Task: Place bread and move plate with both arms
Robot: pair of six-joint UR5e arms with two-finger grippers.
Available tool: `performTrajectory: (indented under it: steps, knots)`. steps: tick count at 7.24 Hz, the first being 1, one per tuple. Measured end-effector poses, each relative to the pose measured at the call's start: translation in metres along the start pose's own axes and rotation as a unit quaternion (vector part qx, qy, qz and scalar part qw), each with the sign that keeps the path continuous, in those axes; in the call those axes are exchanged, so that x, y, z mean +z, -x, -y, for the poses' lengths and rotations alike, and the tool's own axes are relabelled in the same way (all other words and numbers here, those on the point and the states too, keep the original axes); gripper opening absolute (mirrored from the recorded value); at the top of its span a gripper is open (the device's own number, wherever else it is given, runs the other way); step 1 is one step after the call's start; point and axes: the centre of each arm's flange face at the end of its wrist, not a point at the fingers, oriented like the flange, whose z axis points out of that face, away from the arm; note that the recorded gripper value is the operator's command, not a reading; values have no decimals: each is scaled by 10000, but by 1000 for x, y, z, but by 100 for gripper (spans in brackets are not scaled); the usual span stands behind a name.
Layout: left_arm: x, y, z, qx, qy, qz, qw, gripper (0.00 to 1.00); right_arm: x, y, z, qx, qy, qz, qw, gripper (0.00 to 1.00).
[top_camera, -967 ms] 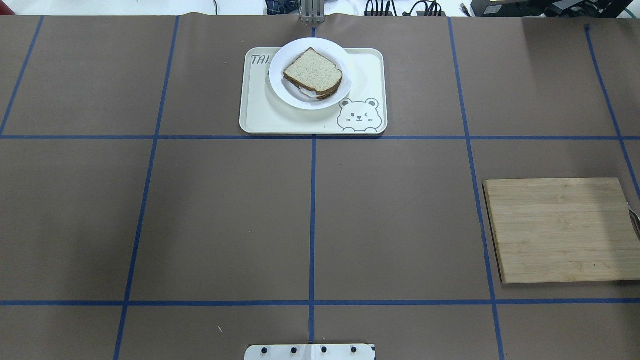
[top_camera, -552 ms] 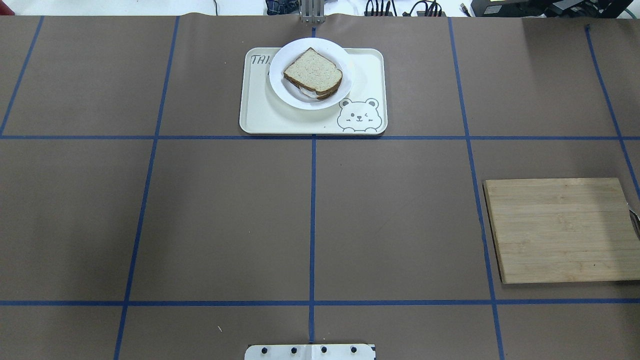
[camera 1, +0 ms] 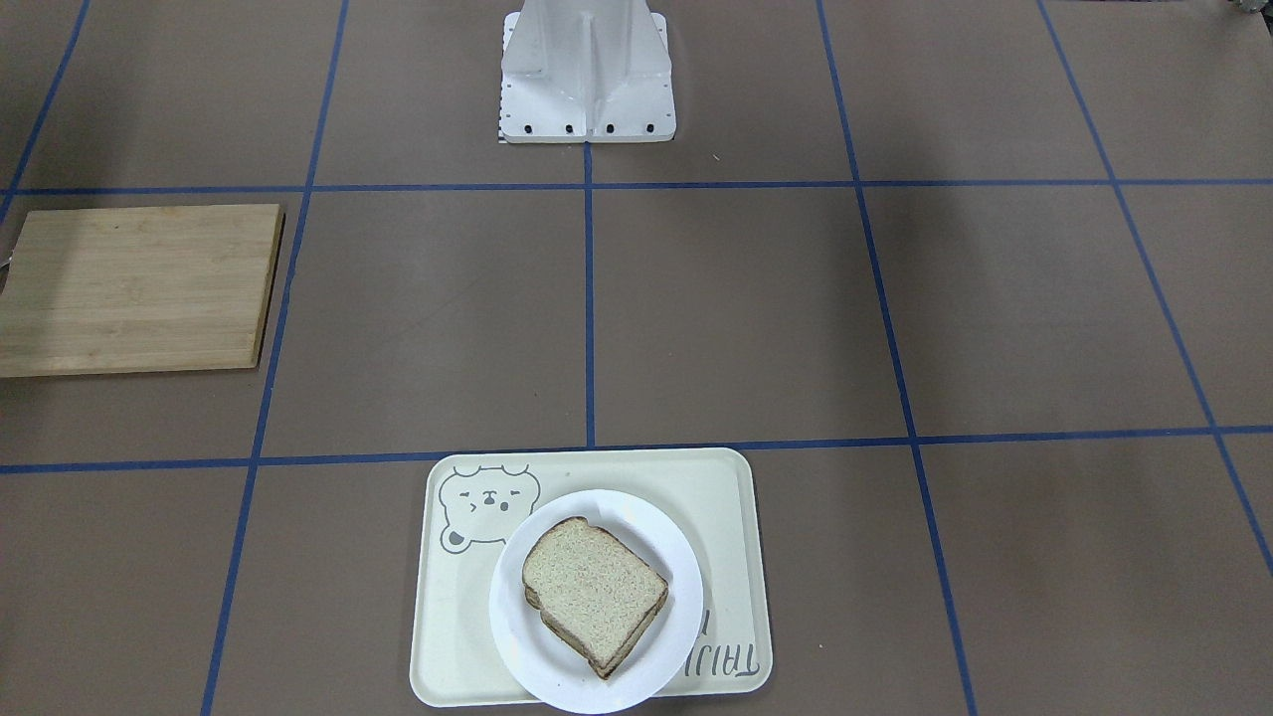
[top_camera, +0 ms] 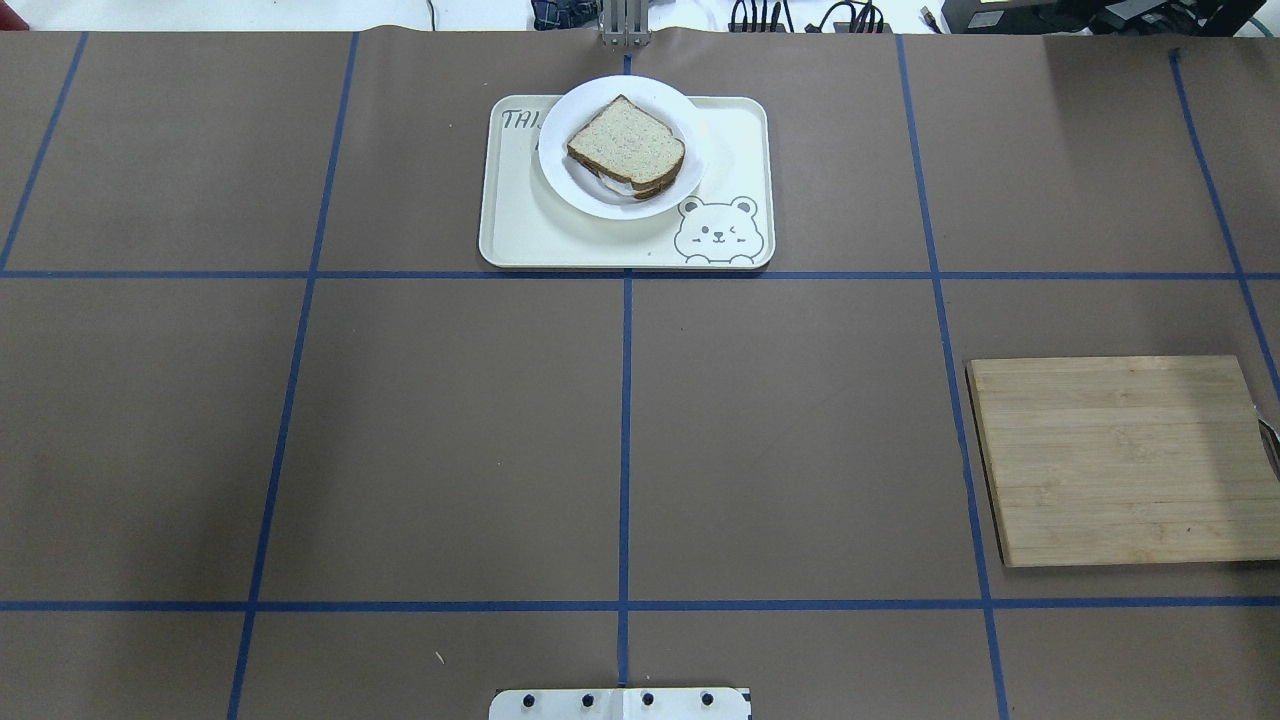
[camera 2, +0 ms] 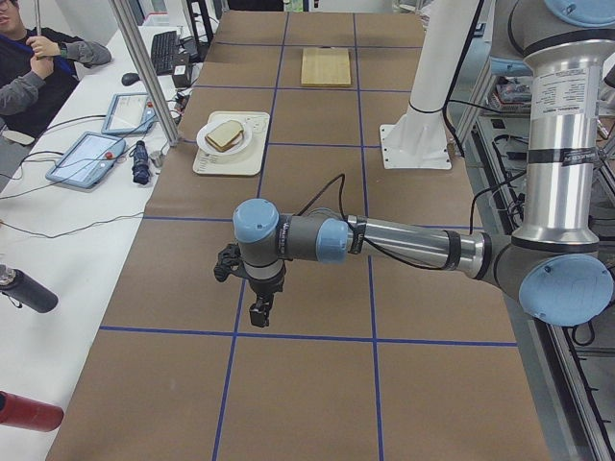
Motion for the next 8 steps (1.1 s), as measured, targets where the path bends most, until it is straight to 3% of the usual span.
performTrajectory:
  steps: [8]
  knots:
    - [1, 2, -5, -27, 23, 25, 10000, 98, 0, 0, 0, 173, 3, -10, 9999, 100]
